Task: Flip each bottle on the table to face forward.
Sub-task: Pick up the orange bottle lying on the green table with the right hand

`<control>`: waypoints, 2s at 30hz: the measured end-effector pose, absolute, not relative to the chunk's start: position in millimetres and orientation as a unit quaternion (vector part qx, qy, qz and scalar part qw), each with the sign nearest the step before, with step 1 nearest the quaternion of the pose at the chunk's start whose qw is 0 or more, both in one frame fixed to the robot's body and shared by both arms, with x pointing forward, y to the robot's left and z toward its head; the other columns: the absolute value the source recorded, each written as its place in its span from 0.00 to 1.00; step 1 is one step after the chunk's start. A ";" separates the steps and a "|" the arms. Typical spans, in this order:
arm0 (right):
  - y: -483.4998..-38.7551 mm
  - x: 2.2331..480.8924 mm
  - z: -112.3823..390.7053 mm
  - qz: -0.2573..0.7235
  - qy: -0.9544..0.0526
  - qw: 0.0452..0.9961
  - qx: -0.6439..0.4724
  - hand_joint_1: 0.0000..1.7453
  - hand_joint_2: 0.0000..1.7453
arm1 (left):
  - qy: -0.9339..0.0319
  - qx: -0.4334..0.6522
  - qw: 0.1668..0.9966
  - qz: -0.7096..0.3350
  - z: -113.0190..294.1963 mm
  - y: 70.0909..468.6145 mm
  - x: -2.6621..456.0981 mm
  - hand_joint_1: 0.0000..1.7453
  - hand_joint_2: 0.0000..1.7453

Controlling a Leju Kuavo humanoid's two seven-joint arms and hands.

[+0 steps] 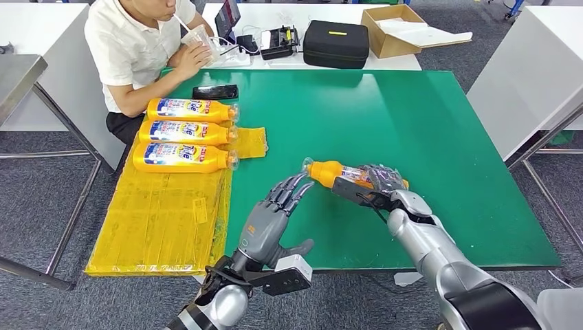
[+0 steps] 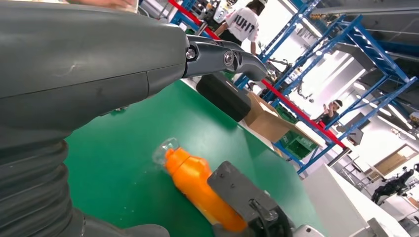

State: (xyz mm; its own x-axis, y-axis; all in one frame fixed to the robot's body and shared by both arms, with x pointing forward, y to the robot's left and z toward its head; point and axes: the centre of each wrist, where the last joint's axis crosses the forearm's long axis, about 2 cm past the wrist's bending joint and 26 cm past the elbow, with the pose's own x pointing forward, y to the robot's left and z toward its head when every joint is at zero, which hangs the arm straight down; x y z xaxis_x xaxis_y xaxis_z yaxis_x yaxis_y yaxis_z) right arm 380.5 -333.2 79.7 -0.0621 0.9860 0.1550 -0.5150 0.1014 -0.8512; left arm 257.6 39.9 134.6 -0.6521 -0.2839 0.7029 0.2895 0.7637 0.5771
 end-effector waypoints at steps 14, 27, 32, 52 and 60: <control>-342.4 380.8 78.0 0.603 -0.391 0.631 -0.293 1.00 1.00 | -0.839 0.000 0.416 -0.351 132.8 39.1 259.8 0.00 1.00; -356.7 374.6 73.2 0.589 -0.402 0.645 -0.274 1.00 1.00 | -0.840 0.003 0.415 -0.349 132.1 39.1 260.0 0.00 1.00; -372.1 360.5 65.6 0.543 -0.489 0.656 -0.188 0.95 1.00 | -0.825 -0.079 0.481 -0.285 128.2 38.8 256.9 0.00 1.00; -265.6 299.2 95.8 0.410 -0.759 0.503 -0.050 0.96 1.00 | -0.649 -0.326 0.680 0.098 120.6 55.6 256.4 0.00 1.00; -260.1 291.2 94.3 0.404 -0.768 0.496 -0.042 0.98 1.00 | -0.666 -0.311 0.668 0.117 125.3 58.4 257.5 0.00 1.00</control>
